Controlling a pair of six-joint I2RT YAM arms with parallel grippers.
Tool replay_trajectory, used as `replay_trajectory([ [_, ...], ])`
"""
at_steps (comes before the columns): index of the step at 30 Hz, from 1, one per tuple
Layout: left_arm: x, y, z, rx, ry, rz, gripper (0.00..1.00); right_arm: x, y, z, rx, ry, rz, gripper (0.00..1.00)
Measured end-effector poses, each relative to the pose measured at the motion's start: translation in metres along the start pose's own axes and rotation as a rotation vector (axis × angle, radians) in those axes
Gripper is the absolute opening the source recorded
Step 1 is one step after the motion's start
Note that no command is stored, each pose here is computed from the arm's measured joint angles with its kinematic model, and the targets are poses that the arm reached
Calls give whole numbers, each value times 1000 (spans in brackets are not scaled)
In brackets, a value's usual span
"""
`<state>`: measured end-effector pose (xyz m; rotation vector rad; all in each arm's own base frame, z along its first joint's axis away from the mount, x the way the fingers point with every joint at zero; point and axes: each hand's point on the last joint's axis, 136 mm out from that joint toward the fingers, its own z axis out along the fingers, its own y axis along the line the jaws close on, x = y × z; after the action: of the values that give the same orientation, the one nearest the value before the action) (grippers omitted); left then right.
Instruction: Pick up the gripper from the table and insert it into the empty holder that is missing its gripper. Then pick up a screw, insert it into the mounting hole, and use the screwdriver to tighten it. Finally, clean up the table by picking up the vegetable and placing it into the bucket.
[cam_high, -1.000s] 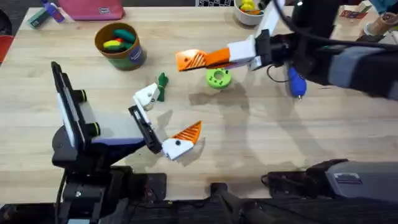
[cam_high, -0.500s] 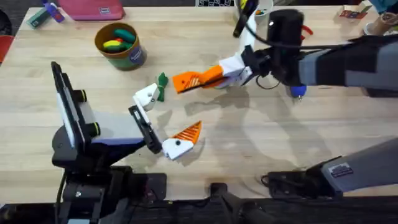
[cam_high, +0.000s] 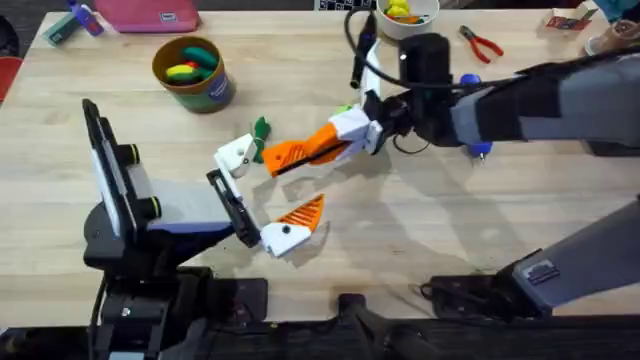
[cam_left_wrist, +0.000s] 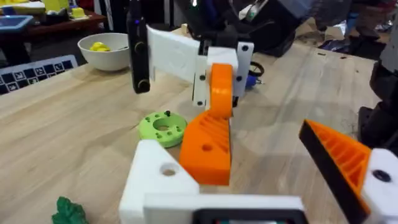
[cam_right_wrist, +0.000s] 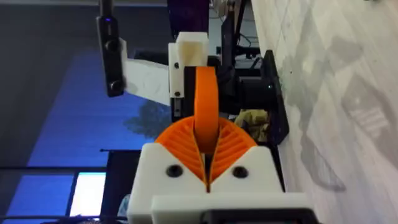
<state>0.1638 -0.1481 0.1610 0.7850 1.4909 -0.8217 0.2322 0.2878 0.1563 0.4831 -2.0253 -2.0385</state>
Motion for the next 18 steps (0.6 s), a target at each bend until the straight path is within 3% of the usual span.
replay_trajectory([
  [18, 0, 1, 0, -7, 0, 3, 985, -5, 9, 21, -6, 61, -32, 8],
])
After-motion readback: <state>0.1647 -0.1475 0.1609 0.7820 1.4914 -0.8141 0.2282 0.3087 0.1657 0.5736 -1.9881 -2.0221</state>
